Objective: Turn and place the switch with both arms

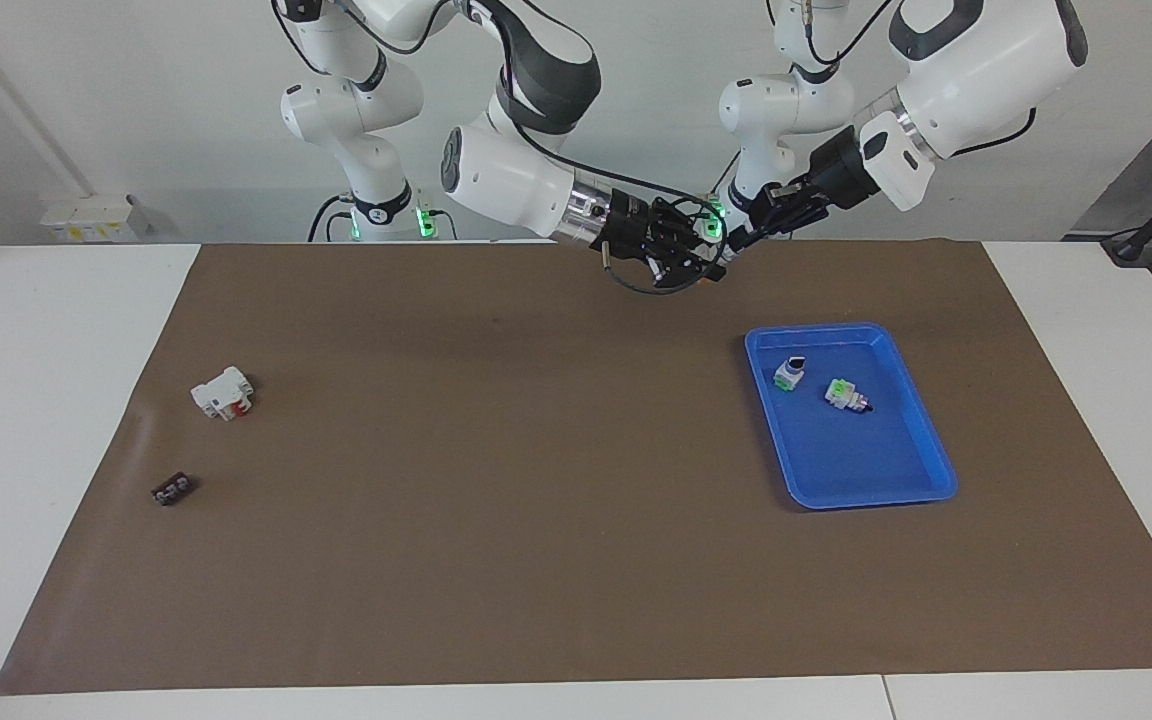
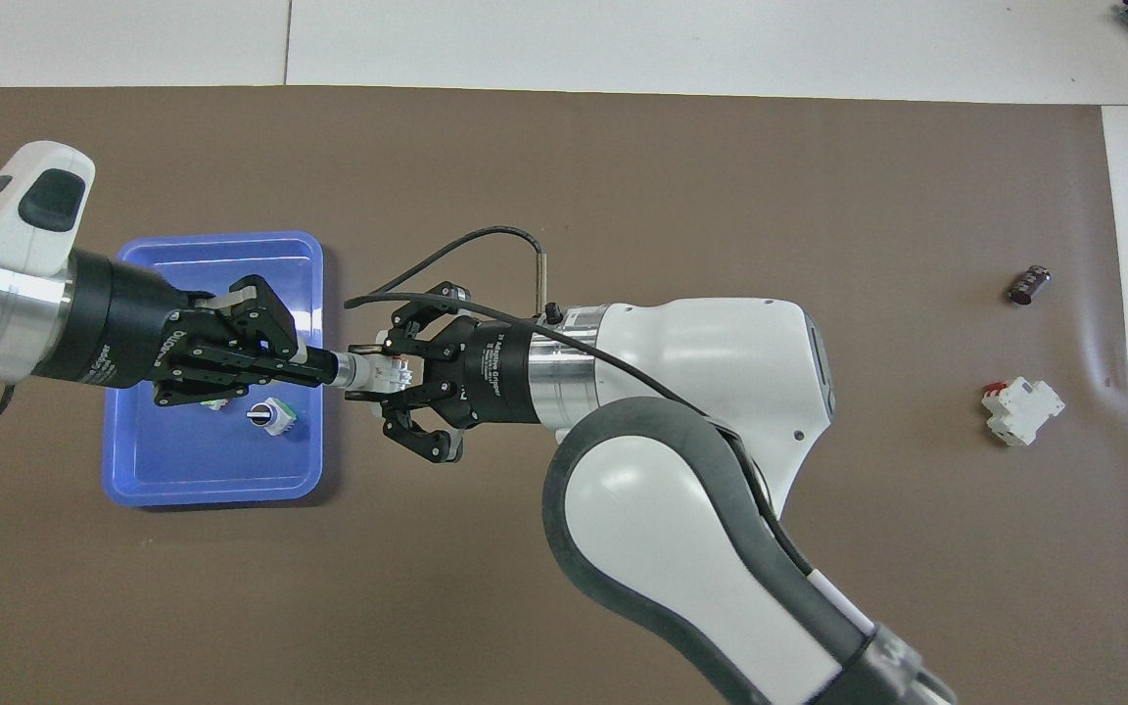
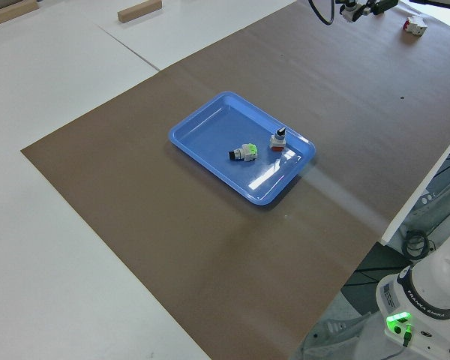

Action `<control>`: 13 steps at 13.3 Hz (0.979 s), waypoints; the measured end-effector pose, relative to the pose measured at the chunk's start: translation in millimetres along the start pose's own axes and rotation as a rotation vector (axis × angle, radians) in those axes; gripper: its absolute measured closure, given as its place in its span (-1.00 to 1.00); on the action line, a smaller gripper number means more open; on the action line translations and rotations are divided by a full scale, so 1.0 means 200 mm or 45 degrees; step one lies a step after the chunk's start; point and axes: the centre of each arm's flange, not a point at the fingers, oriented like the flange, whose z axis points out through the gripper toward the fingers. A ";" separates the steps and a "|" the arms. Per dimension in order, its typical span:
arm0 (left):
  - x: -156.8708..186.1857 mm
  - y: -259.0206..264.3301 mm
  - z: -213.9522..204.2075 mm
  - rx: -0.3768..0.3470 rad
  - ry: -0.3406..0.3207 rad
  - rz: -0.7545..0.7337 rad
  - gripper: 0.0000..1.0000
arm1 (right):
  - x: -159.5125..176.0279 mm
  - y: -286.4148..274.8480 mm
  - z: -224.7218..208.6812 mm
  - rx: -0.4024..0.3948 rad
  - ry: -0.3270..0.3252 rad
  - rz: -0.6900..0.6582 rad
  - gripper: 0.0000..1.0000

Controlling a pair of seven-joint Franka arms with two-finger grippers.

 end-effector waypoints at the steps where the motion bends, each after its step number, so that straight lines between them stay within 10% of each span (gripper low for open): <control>1: 0.00 0.00 0.00 0.001 0.000 0.013 0.81 | 0.00 0.00 0.00 0.000 0.000 0.000 0.32; 6: -0.01 0.00 0.00 0.008 0.002 0.102 0.81 | 0.00 0.00 0.00 -0.002 0.000 -0.001 0.31; 13: -0.10 0.04 0.05 0.047 -0.051 0.158 0.81 | -0.02 -0.01 -0.02 0.034 0.068 -0.093 -0.99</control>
